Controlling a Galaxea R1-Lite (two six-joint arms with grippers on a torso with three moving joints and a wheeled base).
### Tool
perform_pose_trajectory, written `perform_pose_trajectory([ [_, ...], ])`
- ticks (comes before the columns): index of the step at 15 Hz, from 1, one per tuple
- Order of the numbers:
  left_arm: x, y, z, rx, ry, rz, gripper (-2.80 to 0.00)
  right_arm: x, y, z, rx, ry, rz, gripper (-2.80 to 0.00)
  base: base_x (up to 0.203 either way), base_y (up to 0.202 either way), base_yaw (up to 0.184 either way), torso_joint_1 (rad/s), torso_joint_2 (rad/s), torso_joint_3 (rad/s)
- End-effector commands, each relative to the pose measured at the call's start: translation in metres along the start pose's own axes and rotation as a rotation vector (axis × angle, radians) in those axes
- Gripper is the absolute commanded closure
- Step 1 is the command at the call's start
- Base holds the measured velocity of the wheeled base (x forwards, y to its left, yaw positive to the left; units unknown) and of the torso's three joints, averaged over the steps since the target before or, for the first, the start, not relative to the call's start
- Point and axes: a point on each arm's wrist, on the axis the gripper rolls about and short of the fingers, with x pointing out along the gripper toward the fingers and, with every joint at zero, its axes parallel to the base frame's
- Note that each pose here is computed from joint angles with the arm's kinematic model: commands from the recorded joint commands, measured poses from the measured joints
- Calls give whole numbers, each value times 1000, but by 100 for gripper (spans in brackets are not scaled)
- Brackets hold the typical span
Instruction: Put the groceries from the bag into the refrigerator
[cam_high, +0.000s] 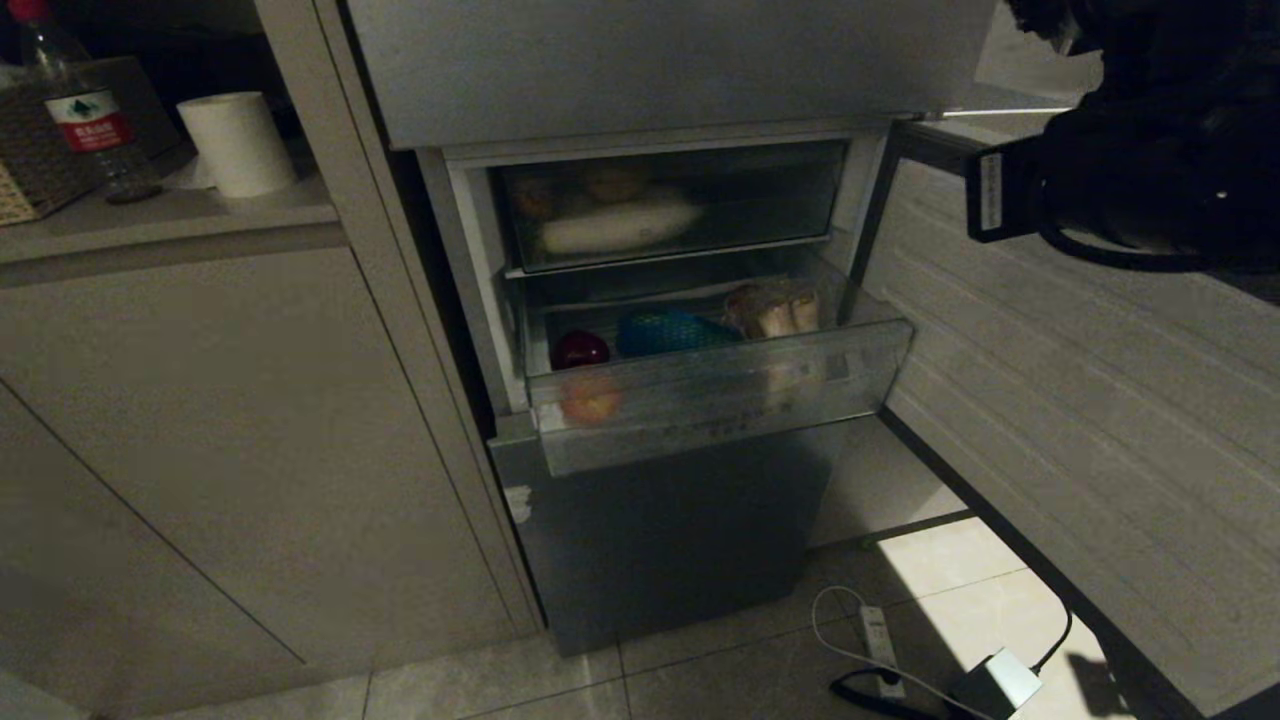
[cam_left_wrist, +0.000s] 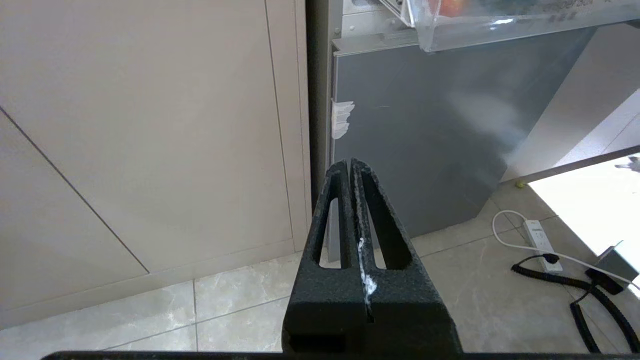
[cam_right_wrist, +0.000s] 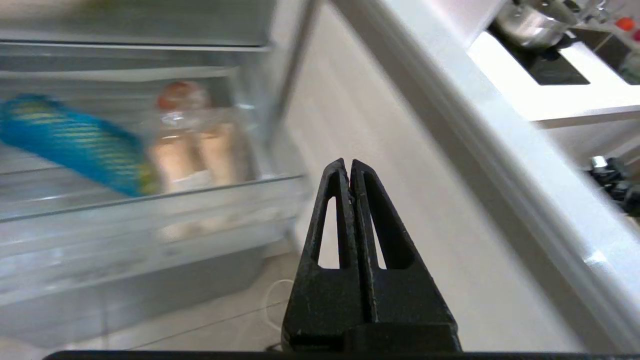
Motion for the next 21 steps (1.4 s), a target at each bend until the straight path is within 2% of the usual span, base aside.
perform_pose_trajectory([
  [1,0,0,0,0,1,0,0,4,-27,4,14,-7,-43,0,0,0,0,0,0,0],
  [4,0,0,0,0,1,0,0,-13,-95,13,8,-16,-179,0,0,0,0,0,0,0],
  [6,0,0,0,0,1,0,0,-49,-136,24,9,-81,-266,0,0,0,0,0,0,0],
  [8,0,0,0,0,1,0,0,-82,-160,30,-5,-141,-311,0,0,0,0,0,0,0],
  [10,0,0,0,0,1,0,0,-89,-183,27,-13,-119,-453,0,0,0,0,0,0,0],
  [11,0,0,0,0,1,0,0,-89,-197,22,-17,-84,-558,0,0,0,0,0,0,0],
  [13,0,0,0,0,1,0,0,-94,-233,9,-1,4,-822,0,0,0,0,0,0,0],
  [15,0,0,0,0,1,0,0,-107,-266,-13,25,99,-1039,0,0,0,0,0,0,0],
  [16,0,0,0,0,1,0,0,-115,-280,-29,38,161,-1115,0,0,0,0,0,0,0],
  [18,0,0,0,0,1,0,0,-131,-302,-68,92,315,-1220,0,0,0,0,0,0,0],
  [20,0,0,0,0,1,0,0,-146,-324,-116,204,496,-1276,0,0,0,0,0,0,0],
  [21,0,0,0,0,1,0,0,-147,-339,-145,286,599,-1270,0,0,0,0,0,0,0],
])
